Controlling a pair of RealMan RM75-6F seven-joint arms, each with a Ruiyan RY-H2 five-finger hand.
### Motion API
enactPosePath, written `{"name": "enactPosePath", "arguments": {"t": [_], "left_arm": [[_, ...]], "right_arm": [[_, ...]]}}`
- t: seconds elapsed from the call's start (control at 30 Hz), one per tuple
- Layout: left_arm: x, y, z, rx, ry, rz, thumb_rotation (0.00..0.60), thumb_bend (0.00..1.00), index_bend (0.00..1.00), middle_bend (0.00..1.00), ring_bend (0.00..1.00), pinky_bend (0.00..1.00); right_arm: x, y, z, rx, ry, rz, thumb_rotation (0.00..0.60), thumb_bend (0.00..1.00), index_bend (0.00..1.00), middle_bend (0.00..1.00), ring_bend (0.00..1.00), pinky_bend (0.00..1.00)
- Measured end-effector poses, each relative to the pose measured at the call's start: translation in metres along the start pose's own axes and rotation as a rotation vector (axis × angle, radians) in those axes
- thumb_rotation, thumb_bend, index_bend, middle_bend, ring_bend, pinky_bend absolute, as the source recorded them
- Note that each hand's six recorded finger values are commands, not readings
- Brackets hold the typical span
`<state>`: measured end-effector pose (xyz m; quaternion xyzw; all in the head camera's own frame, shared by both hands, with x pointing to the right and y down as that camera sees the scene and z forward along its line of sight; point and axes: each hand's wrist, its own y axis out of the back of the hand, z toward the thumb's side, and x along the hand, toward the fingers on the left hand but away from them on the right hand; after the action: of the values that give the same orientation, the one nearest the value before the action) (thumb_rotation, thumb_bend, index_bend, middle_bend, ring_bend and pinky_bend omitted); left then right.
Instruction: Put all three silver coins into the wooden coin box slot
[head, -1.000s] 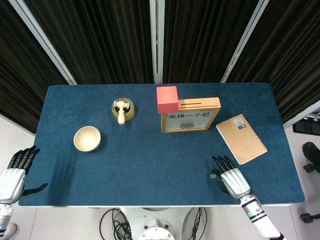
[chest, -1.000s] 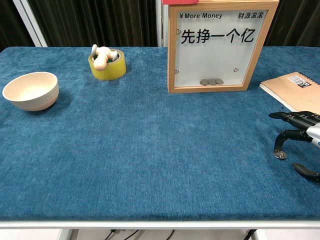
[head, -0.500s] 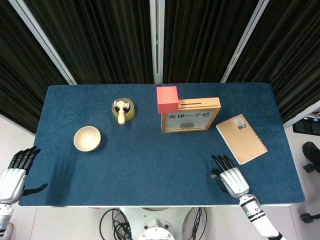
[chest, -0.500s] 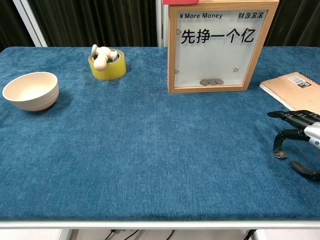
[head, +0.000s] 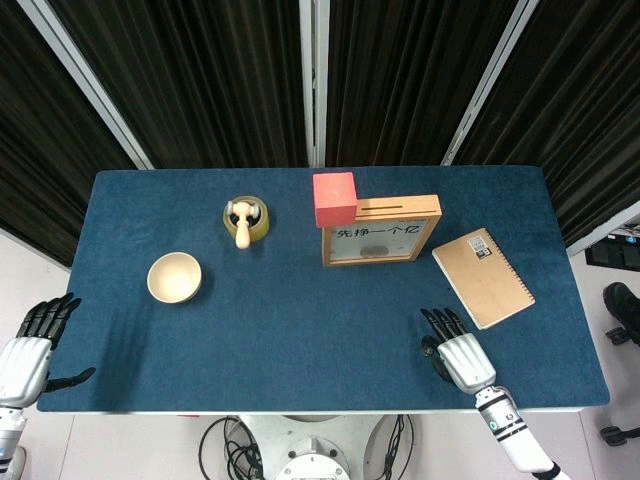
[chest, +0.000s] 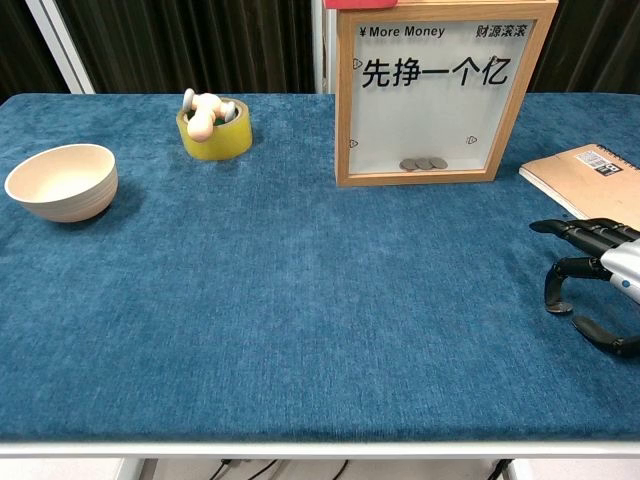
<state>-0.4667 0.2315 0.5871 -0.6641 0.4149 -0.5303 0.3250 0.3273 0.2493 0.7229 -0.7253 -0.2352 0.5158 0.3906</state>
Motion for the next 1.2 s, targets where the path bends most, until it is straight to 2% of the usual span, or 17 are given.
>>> {"name": "enactPosePath", "arguments": {"t": [0.57,0.83,1.2], "left_arm": [[0.002,0.000,-0.003,-0.014,-0.002,-0.003,0.600,0.00,0.03,0.00,0.00,0.00],[0.002,0.000,-0.004,-0.017,-0.001,-0.003,0.600,0.00,0.03,0.00,0.00,0.00],[0.001,0.002,-0.002,-0.025,-0.009,0.003,0.600,0.00,0.03,0.00,0.00,0.00]], "right_arm": [[-0.013,0.003,0.009,0.030,0.015,-0.039,0.600,0.33,0.50,0.03,0.00,0.00],[-0.015,0.005,0.011,0.031,0.024,-0.044,0.600,0.33,0.41,0.02,0.00,0.00],[-0.013,0.010,0.009,0.022,0.025,-0.062,0.600,0.33,0.38,0.02,0.00,0.00]]}}
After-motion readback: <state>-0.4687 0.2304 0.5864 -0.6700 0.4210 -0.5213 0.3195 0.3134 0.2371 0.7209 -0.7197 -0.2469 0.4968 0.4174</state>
